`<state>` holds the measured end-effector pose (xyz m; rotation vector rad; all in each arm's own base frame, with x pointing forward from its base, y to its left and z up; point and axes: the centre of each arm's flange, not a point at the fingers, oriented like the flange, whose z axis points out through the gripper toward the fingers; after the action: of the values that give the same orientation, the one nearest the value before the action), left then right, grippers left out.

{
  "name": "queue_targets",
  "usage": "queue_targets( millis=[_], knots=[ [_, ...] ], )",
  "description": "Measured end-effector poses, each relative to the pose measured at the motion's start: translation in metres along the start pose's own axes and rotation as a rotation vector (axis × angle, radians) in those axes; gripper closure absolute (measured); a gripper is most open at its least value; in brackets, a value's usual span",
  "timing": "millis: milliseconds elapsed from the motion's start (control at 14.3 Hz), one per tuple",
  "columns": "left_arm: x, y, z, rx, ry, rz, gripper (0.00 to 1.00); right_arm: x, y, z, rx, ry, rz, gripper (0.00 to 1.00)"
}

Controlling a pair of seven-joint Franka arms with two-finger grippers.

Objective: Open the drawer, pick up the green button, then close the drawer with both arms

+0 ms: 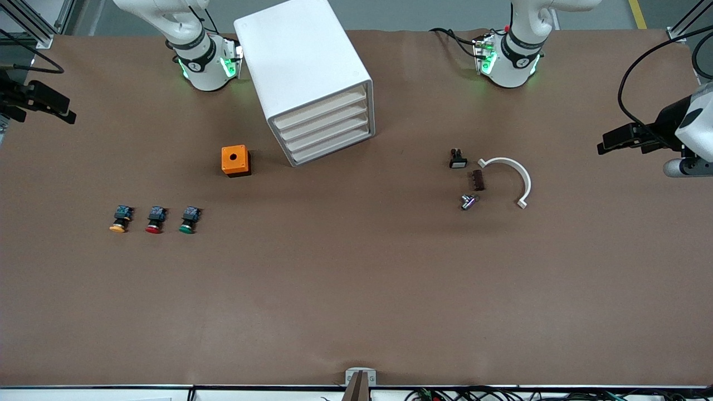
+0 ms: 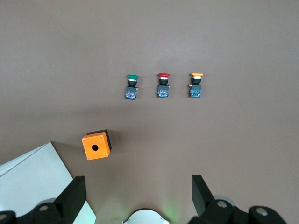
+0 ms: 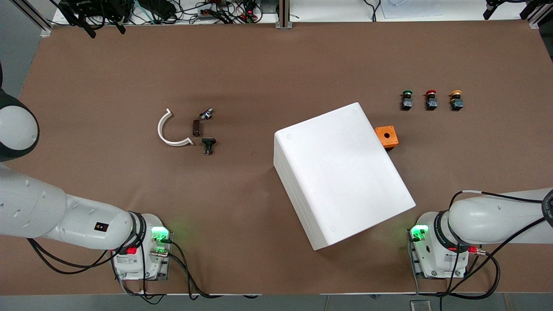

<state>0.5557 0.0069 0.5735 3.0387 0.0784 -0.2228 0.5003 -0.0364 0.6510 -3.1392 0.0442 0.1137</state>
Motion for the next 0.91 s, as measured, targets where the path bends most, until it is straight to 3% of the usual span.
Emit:
queue_targets(
  millis=[558,907],
  knots=[
    [0.005,0.001,-0.005,0.001,0.037,-0.002,0.00,-0.032,0.015,0.010,0.009,0.052,0.006,0.00],
    [0.015,0.018,-0.008,-0.001,0.080,0.029,0.00,-0.034,0.011,0.009,0.000,0.061,-0.018,0.00]
  ],
)
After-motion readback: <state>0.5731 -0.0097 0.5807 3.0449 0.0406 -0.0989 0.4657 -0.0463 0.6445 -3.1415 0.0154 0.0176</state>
